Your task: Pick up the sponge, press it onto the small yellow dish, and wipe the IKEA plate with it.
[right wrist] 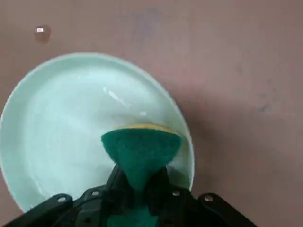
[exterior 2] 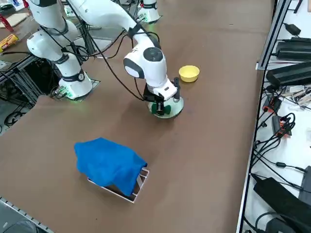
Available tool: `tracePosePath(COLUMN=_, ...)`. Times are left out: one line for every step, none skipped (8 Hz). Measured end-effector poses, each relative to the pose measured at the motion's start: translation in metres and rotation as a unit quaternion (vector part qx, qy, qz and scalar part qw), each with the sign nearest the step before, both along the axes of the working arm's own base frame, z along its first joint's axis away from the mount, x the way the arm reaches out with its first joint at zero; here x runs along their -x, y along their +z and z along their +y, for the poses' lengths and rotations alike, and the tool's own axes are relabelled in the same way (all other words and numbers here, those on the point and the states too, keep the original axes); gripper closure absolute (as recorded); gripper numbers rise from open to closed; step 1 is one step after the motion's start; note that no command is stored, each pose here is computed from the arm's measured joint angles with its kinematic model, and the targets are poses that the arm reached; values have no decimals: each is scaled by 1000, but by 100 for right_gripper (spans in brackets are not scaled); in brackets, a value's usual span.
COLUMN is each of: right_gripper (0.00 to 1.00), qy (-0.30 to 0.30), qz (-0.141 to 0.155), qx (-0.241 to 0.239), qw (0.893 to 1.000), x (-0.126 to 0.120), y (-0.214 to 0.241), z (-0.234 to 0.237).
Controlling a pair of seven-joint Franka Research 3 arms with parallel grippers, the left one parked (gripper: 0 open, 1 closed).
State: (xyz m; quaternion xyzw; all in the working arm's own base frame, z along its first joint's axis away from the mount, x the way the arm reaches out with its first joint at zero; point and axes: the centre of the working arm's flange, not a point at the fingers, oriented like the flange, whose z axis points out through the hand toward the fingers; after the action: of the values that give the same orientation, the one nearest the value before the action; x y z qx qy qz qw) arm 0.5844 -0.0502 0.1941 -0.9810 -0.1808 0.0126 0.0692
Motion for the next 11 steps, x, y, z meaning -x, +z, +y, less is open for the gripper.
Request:
tracePosePath(right_gripper=79, qy=2, qz=-4, qx=-2, qw=1000, x=-11, y=0, z=0)
tracePosePath(right_gripper=79, qy=5, qz=-7, qx=-3, qw=1000, x=-19, y=0, z=4)
tracePosePath(right_gripper=79, qy=11, qz=-9, qx=-4, qw=1000, x=-26, y=0, z=11)
tracePosePath(right_gripper=79, qy=17, qz=-12, qx=-6, qw=1000, x=-30, y=1, z=20)
tracePosePath(right_gripper=79, qy=19, qz=-13, qx=-8, qw=1000, x=-33, y=1, z=33)
tracePosePath(right_gripper=79, qy=16, qz=-12, qx=-11, qw=1000, x=-35, y=1, z=48)
tracePosePath(right_gripper=79, qy=12, qz=-10, qx=-14, qw=1000, x=-35, y=1, z=65)
tracePosePath(right_gripper=79, qy=7, qz=-7, qx=-17, qw=1000, x=-35, y=1, z=81)
tracePosePath(right_gripper=79, qy=0, qz=-4, qx=-18, qw=1000, x=-34, y=1, z=95)
tracePosePath(right_gripper=79, qy=-10, qz=0, qx=-14, qw=1000, x=-33, y=1, z=99)
tracePosePath(right_gripper=79, qy=-19, qz=2, qx=-12, qw=1000, x=-33, y=1, z=101)
